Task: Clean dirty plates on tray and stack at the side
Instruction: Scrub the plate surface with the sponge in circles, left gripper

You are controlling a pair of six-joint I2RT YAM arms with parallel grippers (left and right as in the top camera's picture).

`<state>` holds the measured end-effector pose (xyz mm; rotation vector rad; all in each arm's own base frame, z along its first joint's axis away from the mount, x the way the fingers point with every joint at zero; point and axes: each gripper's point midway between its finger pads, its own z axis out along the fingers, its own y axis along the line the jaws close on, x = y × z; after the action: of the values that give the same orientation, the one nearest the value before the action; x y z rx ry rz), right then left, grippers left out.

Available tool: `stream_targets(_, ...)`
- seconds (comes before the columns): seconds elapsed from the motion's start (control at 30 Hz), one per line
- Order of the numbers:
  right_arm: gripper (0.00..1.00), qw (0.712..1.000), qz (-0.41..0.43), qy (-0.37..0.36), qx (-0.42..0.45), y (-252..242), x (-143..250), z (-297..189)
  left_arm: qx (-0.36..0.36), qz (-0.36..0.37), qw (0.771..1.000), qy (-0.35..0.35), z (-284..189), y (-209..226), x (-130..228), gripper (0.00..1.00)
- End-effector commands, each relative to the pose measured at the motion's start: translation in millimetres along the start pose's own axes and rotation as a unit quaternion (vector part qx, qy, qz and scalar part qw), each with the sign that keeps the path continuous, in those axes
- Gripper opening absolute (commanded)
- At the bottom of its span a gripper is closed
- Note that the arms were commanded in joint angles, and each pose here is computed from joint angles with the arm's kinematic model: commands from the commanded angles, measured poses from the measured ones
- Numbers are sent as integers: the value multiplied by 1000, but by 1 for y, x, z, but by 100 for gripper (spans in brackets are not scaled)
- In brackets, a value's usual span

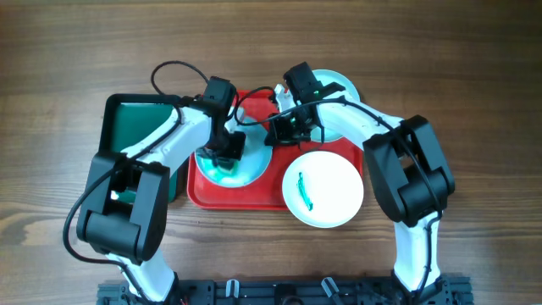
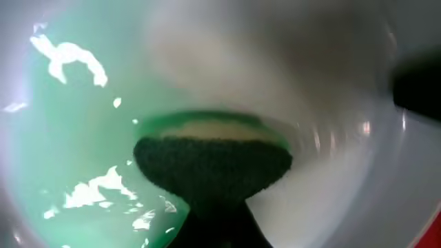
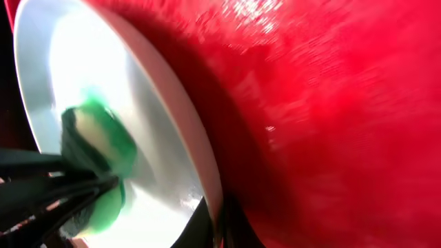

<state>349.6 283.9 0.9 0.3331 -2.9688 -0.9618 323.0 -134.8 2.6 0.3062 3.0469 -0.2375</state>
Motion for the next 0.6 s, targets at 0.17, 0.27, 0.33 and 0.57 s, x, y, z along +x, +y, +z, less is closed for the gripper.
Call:
stream_targets(0.17, 4, 999, 24, 31, 11, -14, 17, 20, -243, -191, 942, -130, -9, 85, -33, 4)
stream_targets(0.27, 4, 999, 24, 30, 10, -13, 16, 20, -277, -209, 929, -130, -14, 96, -25, 4)
stream_targets(0.33, 4, 999, 24, 30, 10, -13, 16, 20, -269, -205, 935, -108, -11, 91, -17, 4)
stream_targets(0.57, 4, 999, 23, 30, 10, -13, 16, 20, -30, -67, 996, 45, 17, 7, 23, 4)
